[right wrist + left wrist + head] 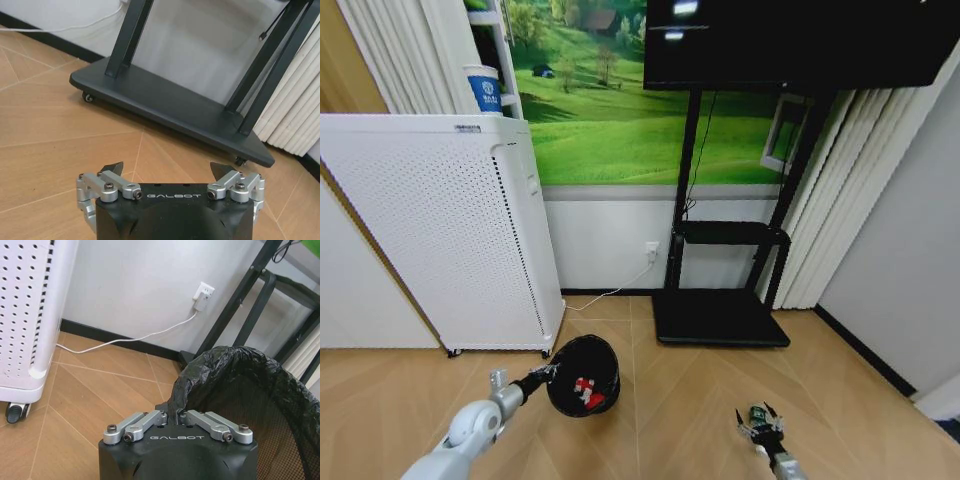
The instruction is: Pick up the trash bin and place the garbage on the floor into it.
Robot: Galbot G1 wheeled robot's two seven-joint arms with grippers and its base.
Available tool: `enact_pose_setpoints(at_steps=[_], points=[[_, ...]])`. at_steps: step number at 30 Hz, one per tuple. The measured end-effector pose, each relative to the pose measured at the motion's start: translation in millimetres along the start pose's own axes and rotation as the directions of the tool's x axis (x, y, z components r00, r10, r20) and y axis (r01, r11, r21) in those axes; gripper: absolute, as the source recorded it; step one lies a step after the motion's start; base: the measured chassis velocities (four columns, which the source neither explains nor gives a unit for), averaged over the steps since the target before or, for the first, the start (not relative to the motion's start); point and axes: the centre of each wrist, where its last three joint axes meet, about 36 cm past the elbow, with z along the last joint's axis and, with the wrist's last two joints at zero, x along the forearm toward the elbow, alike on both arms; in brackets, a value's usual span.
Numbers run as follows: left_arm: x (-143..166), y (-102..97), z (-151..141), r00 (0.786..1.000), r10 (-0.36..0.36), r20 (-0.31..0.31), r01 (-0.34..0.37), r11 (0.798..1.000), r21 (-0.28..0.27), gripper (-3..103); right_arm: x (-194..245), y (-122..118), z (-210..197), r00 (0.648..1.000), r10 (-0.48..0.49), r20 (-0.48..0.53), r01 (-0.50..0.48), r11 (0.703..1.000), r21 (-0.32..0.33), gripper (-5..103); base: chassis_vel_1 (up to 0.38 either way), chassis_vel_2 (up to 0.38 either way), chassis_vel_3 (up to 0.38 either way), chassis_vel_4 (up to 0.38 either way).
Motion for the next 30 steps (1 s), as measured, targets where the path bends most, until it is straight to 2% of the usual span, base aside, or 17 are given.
enact_pose_setpoints(at_steps=[6, 8, 12, 16, 18, 25, 30], points=[[15.3, 1.0, 10.8, 1.0, -0.002, 0.007, 0.002, 1.0, 0.012, 4, -28.9, 15.8, -2.0, 0.997, 0.019, -0.074, -0.02, 1.0, -0.009, 100, 0.0, 0.0, 0.0, 0.0], [20.7, 0.4, 16.5, 1.0, -0.004, 0.005, 0.004, 1.0, 0.011, 4, -41.1, 19.2, -0.6, 0.995, 0.03, -0.099, -0.031, 0.999, -0.008, 96, 0.0, 0.0, 0.0, 0.0], [24.9, -4.0, 21.0, 1.0, 0.002, 0.004, -0.002, 1.0, 0.008, 4, -53.5, 22.8, 3.3, 0.991, 0.04, -0.127, -0.041, 0.999, -0.005, 95, 0.0, 0.0, 0.0, 0.0], [32.2, -9.5, 26.7, 1.0, 0.009, 0.008, -0.009, 1.0, 0.007, 4, -76.9, 29.6, 9.6, 0.977, 0.106, -0.183, -0.11, 0.994, -0.014, 95, 0.0, 0.0, 0.0, 0.0], [34.7, -8.6, 27.8, 1.0, 0.007, 0.01, -0.007, 1.0, 0.008, 4, -79.1, 29.2, 12.5, 0.973, 0.125, -0.196, -0.13, 0.991, -0.015, 93, 0.0, 0.0, 0.0, 0.0], [44.8, -4.3, 32.6, 1.0, -0.002, 0.018, 0.001, 1.0, 0.014, 4, -70.2, 17.2, 38.9, 0.939, 0.198, -0.281, -0.21, 0.978, -0.015, 96, 0.0, 0.0, 0.0, 0.0], [44.6, -4.5, 34.7, 1.0, -0.001, 0.019, 0.001, 1.0, 0.018, 4, -59.0, 10.8, 58.5, 0.921, 0.203, -0.333, -0.217, 0.976, -0.007, 100, 0.0, 0.0, 0.0, 0.0]])
